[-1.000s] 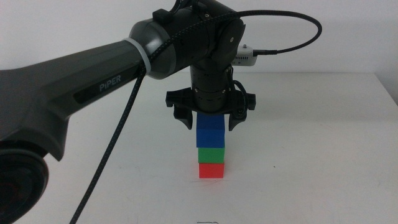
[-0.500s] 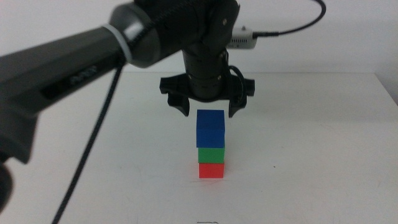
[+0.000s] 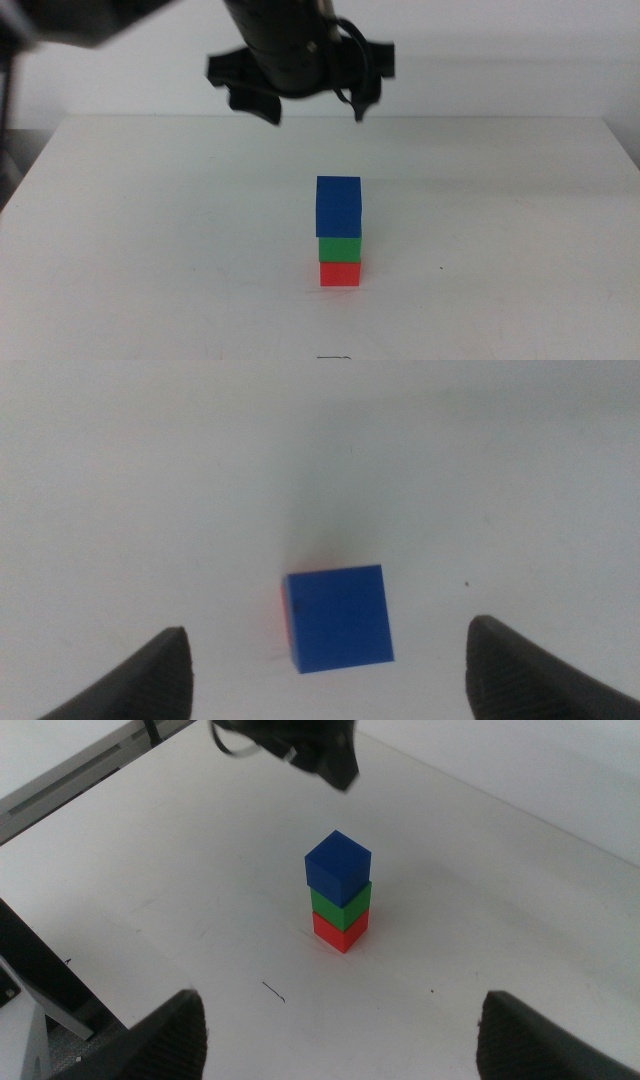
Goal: Stack red cubes first, then green, then blue cubes in a specific spot.
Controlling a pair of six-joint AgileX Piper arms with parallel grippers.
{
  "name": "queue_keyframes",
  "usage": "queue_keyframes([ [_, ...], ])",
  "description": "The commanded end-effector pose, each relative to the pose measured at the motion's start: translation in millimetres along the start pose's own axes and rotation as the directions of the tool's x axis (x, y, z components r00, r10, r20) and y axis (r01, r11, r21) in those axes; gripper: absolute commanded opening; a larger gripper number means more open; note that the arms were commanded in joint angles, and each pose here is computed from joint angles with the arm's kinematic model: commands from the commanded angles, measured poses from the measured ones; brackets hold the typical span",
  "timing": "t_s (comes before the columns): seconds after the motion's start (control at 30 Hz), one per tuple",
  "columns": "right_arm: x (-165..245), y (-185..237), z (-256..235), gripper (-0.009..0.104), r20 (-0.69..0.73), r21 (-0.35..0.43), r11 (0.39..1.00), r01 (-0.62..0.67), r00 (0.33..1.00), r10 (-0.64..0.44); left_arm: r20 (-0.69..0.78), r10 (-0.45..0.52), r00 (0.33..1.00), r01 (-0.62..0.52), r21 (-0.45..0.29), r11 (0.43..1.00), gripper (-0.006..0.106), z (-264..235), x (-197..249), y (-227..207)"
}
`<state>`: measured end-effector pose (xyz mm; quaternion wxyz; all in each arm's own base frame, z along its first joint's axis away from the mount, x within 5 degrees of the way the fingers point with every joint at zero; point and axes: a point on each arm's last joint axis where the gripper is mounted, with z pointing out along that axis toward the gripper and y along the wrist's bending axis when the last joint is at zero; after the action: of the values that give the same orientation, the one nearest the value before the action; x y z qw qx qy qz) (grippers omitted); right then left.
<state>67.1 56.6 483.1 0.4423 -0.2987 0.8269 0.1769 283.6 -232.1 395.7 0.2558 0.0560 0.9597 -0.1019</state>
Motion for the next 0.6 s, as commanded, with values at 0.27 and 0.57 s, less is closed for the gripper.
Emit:
queue_keyframes([
  [0.27, -6.9, -1.0, -3.7, 0.094, 0.059, 0.015, 1.000, 0.005, 0.998, -0.006, 0.140, 0.047, 0.989, -0.033, -0.100, 0.994, 0.094, -53.1, -4.0, 23.1],
  [0.57, -6.9, -1.0, -3.7, 0.094, 0.059, 0.015, 1.000, 0.005, 0.998, -0.006, 0.360, 0.132, 0.923, -0.066, -0.188, 0.980, 0.094, -115.9, -12.9, 66.4],
])
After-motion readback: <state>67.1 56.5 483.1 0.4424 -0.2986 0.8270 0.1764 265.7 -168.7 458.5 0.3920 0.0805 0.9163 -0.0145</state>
